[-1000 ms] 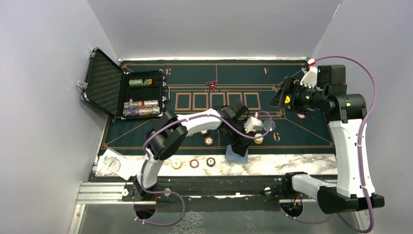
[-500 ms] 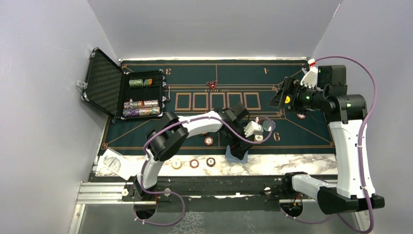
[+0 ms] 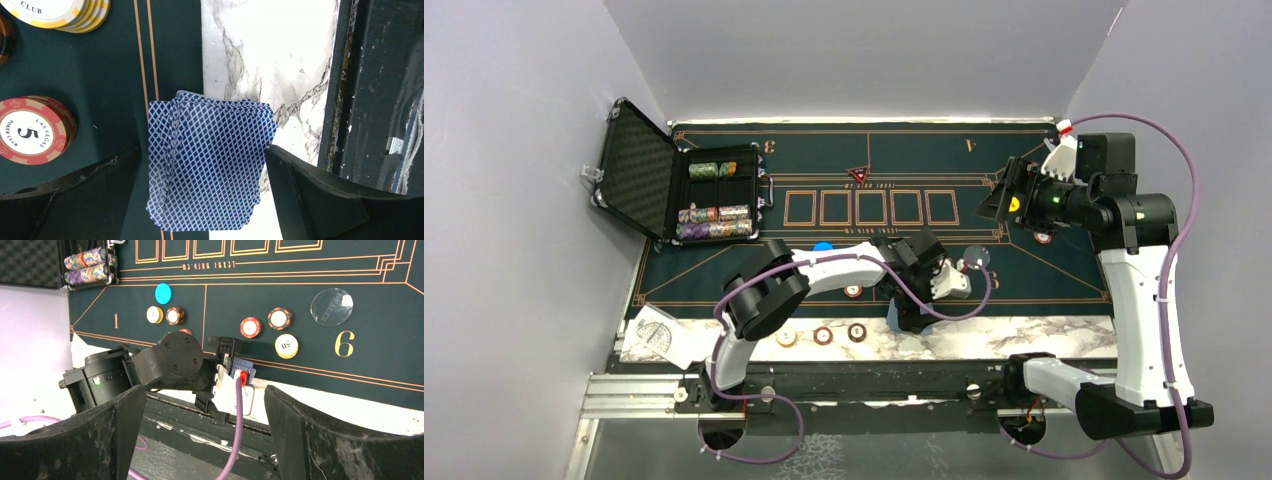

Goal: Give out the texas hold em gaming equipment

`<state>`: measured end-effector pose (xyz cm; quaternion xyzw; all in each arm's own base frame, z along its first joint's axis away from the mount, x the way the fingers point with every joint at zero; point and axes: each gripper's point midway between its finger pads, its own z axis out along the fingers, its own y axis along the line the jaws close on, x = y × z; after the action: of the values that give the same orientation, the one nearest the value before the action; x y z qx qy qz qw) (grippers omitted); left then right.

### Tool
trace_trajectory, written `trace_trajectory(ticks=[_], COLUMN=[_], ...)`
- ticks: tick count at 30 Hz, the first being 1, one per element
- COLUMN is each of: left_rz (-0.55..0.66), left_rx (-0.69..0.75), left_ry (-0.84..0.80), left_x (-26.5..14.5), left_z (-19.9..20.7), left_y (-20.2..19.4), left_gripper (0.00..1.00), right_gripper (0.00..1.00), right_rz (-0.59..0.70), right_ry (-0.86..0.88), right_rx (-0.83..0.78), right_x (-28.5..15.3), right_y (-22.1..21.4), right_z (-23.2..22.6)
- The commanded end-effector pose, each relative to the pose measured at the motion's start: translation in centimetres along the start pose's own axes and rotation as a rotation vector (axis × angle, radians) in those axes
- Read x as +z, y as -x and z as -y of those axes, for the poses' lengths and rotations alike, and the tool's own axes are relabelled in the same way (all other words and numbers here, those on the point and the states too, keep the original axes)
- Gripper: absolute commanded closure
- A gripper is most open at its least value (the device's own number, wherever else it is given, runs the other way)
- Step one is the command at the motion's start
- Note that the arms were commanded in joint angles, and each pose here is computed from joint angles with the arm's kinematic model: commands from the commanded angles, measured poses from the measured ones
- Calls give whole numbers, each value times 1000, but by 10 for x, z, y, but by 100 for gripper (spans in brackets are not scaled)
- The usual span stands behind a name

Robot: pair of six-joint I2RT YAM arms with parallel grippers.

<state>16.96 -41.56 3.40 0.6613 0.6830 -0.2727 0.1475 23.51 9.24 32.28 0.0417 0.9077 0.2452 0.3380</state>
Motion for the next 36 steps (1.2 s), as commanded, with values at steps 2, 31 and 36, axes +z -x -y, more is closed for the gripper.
trace_trajectory(ticks=[2,31,36], left_rz=[-62,46,64], left_rx=[30,-7,-7], left_ry=[52,13,23], left_x=[-2,-28,-39], left_z=[1,-2,1], left_y=[-15,32,38], left_gripper=[1,1,1], right_gripper=[11,11,11], right_rz=[26,-6,-11], right_ry=[31,42,44], right_rx=[-27,-22,-22], right_x=[-3,2,4], right_y=[5,-4,-5], right_z=[-7,-5,-4])
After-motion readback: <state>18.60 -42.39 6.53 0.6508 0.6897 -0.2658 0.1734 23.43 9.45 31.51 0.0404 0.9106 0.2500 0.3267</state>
